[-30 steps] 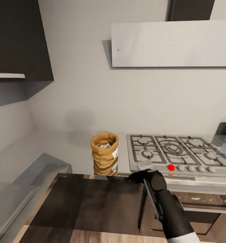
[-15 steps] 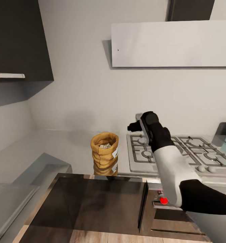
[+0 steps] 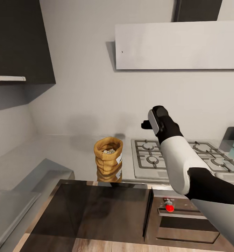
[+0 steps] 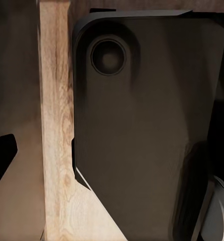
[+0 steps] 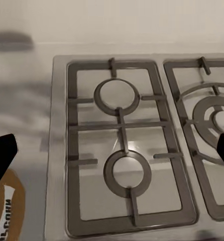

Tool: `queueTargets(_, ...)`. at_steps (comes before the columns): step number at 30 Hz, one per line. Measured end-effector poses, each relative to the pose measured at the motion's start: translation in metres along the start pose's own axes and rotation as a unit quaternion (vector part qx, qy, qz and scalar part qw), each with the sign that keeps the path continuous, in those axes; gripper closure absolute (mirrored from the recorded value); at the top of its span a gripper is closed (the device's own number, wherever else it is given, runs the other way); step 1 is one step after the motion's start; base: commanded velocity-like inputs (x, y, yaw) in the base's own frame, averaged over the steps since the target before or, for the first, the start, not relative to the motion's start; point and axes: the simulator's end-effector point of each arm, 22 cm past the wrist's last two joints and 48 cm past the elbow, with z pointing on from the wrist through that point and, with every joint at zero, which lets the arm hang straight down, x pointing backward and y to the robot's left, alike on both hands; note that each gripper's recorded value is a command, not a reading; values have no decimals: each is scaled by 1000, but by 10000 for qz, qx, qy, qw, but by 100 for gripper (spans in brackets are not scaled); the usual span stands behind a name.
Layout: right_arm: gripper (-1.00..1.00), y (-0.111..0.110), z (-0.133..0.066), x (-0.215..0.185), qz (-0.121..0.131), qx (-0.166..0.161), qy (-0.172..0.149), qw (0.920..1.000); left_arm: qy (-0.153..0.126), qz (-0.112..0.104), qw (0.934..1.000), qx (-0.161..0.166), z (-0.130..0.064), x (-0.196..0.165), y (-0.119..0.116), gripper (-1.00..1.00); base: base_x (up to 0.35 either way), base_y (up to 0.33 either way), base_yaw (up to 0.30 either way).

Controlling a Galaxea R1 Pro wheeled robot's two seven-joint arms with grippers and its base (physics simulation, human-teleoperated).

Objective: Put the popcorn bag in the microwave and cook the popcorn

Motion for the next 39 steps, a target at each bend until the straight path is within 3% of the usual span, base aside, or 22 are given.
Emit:
queueTargets(9, -100, 7, 0, 2, 85, -145, 36, 9999, -3, -1, 10000, 0, 0, 0, 0, -100, 0, 0, 18)
queueTargets(24, -100, 8, 1, 3, 92, -160, 65, 9998, 4, 0, 10000, 3, 0, 0, -1, -100, 0, 0, 263)
queueTargets(31, -100, 16, 23, 45, -130, -146, 621, 9979, 7, 31, 10000, 16, 0, 0, -2, -100, 0, 0, 277)
queueTargets(39, -100, 17, 25, 50, -147, -154, 689, 9974, 6, 29, 10000, 14, 0, 0, -2, -100, 0, 0, 265)
